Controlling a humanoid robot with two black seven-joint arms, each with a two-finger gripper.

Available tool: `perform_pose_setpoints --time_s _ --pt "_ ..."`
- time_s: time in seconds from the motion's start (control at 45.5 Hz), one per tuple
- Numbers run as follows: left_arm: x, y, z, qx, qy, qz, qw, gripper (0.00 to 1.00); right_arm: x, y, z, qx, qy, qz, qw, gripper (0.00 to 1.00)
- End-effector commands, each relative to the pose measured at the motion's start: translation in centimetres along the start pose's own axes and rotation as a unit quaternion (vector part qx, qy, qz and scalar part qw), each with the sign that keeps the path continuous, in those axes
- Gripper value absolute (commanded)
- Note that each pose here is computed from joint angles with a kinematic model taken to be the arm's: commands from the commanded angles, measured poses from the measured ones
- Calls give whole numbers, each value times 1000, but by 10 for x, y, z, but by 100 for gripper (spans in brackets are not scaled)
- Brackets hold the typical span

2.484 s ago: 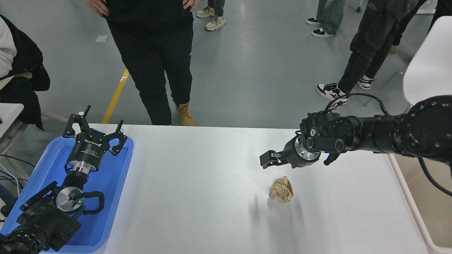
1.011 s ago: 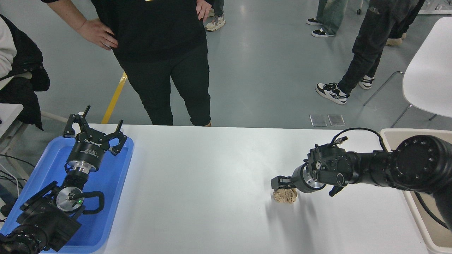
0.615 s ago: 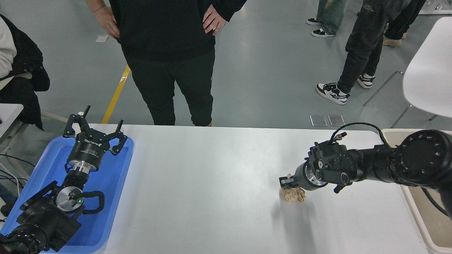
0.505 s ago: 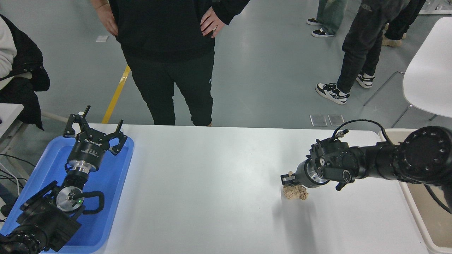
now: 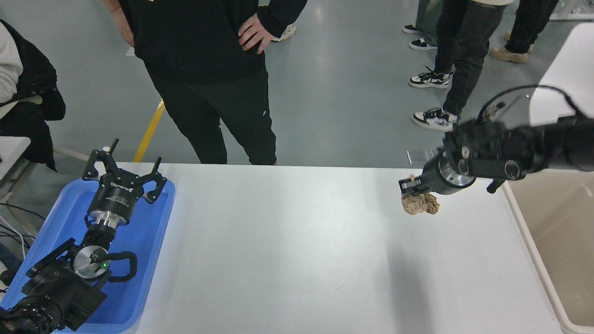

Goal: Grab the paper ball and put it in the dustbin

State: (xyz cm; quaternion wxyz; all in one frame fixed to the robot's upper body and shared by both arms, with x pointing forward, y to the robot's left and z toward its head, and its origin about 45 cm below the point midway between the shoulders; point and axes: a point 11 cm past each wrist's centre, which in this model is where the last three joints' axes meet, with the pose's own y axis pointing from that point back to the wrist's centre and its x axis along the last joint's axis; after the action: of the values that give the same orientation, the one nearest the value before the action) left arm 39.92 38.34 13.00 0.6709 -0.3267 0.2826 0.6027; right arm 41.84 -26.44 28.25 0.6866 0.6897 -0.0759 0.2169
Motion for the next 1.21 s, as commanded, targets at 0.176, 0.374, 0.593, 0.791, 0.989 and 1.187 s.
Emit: perform_pose_setpoints --time_s 0.176,0.374,0.593,0.791,0.989,1.187 --pt "0 0 0 0 0 0 1000 100 38 109 4 -1 0 43 999 0" --pt "0 0 0 0 0 0 1000 100 39 109 6 -3 0 46 999 0" --pt "0 0 0 0 0 0 1000 100 36 96 39 -34 -25 57 997 0" --pt "0 0 0 0 0 0 1000 100 28 71 111 -87 -89 95 988 0" --pt "0 0 0 0 0 0 1000 100 -7 42 216 -190 -154 131 961 0" --pt "0 0 0 0 0 0 1000 100 -48 18 282 -264 -190 201 924 0"
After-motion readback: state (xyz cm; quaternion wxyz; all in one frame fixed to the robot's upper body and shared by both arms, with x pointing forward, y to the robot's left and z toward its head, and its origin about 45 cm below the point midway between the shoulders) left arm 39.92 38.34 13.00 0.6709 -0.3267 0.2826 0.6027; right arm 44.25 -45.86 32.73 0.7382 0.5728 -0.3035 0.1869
